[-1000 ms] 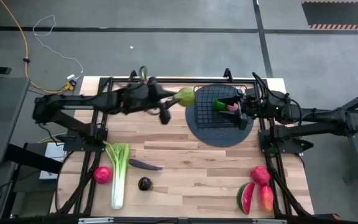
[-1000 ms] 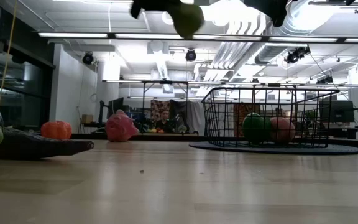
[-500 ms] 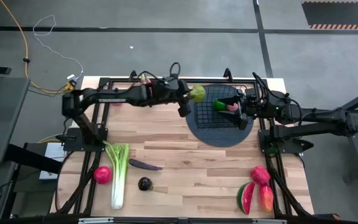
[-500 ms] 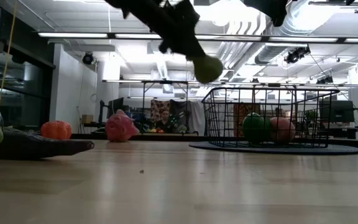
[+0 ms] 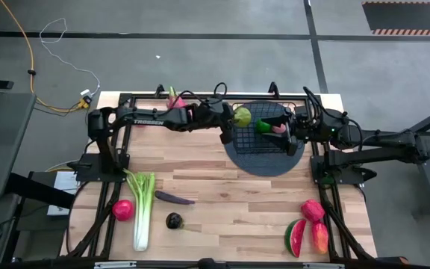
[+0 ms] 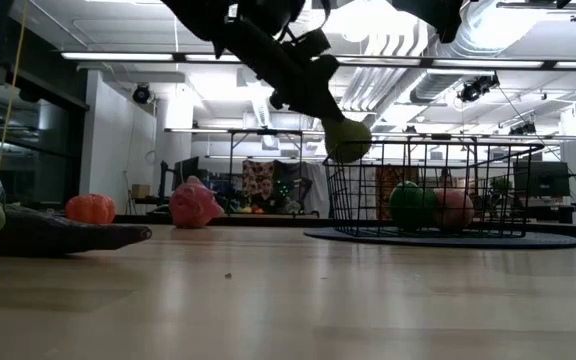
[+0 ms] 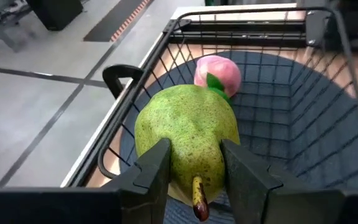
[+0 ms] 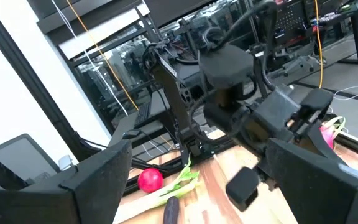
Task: Build produce basket
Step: Put the pear into the wire basket, then put the bell pepper into the wire basket
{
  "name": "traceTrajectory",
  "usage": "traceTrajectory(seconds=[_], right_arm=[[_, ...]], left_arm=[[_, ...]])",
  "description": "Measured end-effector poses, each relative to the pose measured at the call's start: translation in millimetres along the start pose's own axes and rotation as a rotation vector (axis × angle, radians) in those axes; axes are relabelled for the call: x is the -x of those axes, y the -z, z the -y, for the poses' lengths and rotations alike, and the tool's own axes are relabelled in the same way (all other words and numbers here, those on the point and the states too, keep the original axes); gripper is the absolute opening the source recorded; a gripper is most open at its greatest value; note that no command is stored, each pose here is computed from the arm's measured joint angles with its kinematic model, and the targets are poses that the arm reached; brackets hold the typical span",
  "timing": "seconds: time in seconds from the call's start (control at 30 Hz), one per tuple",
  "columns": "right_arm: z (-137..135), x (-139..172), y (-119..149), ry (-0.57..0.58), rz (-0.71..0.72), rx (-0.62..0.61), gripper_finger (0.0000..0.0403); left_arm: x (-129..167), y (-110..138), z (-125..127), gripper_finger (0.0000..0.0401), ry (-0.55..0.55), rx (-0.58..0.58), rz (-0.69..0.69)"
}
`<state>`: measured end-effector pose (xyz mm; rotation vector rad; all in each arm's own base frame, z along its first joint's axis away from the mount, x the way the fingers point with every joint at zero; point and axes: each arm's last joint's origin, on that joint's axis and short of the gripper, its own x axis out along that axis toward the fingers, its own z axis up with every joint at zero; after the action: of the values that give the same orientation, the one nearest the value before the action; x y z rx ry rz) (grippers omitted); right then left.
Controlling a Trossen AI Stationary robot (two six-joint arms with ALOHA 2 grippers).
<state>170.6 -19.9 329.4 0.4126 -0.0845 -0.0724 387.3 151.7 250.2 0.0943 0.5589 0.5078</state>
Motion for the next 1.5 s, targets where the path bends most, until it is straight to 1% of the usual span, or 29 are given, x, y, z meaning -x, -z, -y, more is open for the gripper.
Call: traceTrajectory(seconds=[0.27,0.6,0.7,0.97,1.07,1.13,1.2,1.3,1.4,1.5], right_arm=[[0.0,-0.1,0.1,0.0,0.0,0.0,0.0362],[0.9,0.0,-0.4,0.031,0.014,0.0,0.0362],[0.9,0.0,-0.4,0.031,0.014,0.0,0.0362],[0.9,0.0,-0.4,0.031,0.014,0.0,0.0362],[0.9,0.0,-0.4,0.031,0.014,0.0,0.0362],[0.9,0.0,-0.3,0.031,0.013,0.0,0.0362],[0.9,0.0,-0.3,0.032,0.013,0.0,0.0362],[0.9,0.0,-0.3,0.032,0.014,0.0,0.0362],[1.0,0.0,-0.4,0.033,0.015,-0.004,0.0362],[1.0,0.0,-1.5,0.044,0.032,-0.045,0.0362]], left_arm=[[-20.0,8.7,5.3,0.0118,-0.002,0.004,0.027],[-33.3,19.9,9.5,0.0123,0.0,0.017,0.0],[-33.0,19.0,9.3,0.0137,-0.001,0.018,0.006],[-33.4,19.4,3.4,0.0191,-0.015,0.027,0.004],[-31.9,15.9,1.9,0.0212,-0.045,0.028,0.004],[-26.3,8.3,-0.8,0.0224,-0.059,0.033,-0.008],[-18.2,-6.6,-4.8,0.0233,-0.069,0.026,0.02],[2.4,-24.8,-11.5,0.0243,-0.072,-0.009,0.028],[33.6,-46.0,-20.6,0.0245,-0.081,-0.014,0.087],[76.1,-65.4,-33.7,0.0244,-0.049,0.05,0.182]])
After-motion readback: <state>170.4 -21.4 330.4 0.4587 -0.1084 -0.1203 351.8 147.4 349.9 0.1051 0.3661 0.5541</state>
